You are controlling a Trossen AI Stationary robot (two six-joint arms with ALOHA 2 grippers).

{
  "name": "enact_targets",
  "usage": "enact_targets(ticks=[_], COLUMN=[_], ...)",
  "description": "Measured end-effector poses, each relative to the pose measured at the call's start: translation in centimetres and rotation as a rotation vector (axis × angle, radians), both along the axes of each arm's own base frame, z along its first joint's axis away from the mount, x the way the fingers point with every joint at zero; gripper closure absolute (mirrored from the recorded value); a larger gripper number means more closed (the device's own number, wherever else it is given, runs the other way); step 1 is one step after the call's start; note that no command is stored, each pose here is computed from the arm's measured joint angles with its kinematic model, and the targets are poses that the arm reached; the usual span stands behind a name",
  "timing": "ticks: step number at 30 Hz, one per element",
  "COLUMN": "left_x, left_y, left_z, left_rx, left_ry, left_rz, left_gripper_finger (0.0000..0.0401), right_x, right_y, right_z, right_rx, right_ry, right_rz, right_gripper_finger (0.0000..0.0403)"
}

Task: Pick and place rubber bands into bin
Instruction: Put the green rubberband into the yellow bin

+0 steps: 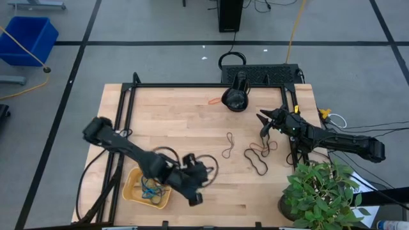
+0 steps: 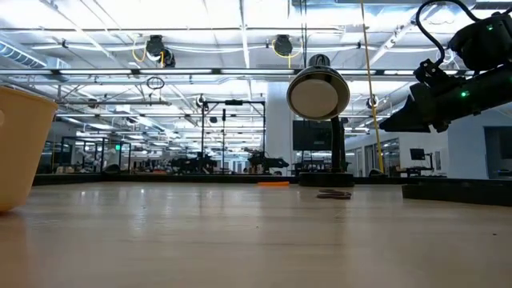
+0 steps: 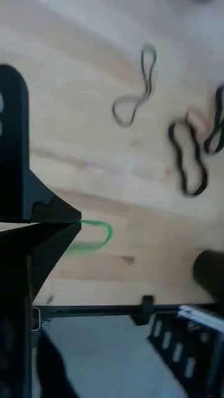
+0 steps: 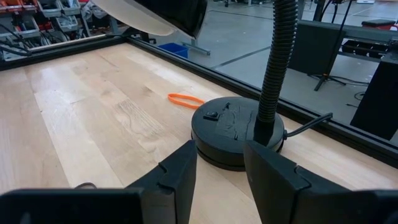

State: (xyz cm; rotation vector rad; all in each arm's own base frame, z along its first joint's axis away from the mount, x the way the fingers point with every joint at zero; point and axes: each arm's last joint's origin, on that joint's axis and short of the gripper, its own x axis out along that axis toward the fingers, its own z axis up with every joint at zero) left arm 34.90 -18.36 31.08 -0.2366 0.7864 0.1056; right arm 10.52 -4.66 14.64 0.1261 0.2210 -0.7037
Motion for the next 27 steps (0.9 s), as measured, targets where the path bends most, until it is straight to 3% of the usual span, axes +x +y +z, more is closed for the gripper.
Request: enact_targets(ticks=[5,12,16,22,27], left_x=[-3.6,-7.7,-9.0,-10.9,-11.9], left_y=[1.6,1.7,0.4,-1.4,-2.1], left_z=[2.4,2.0,1.6,-0.5,-3.7], left_rx=[-0.060,-0.184,-0.240,-0.249,-0.274], left_ry=[0.104,0.445,0.539,0.614,0.700], left_rz=[0.102,0.248,0.291,0.387,0.449], left_gripper_finger=[0.0400,0.0400,0.0400,0.0400,0.0399], right_x=[0.0,0.0,0.0,0.0,0.0], right_y=[0.0,0.0,0.0,0.0,0.0], right_z=[0.0,0.0,0.0,0.0,0.0], right_rx=[0.000,0.000,0.000,0.000,0.000], right_ry=[0.000,0.000,0.000,0.000,0.000], right_rz=[0.000,0.000,0.001,0.001,0.001], right_gripper_finger=[0.0273,0.0273,0.0273,0.0273,0.0273])
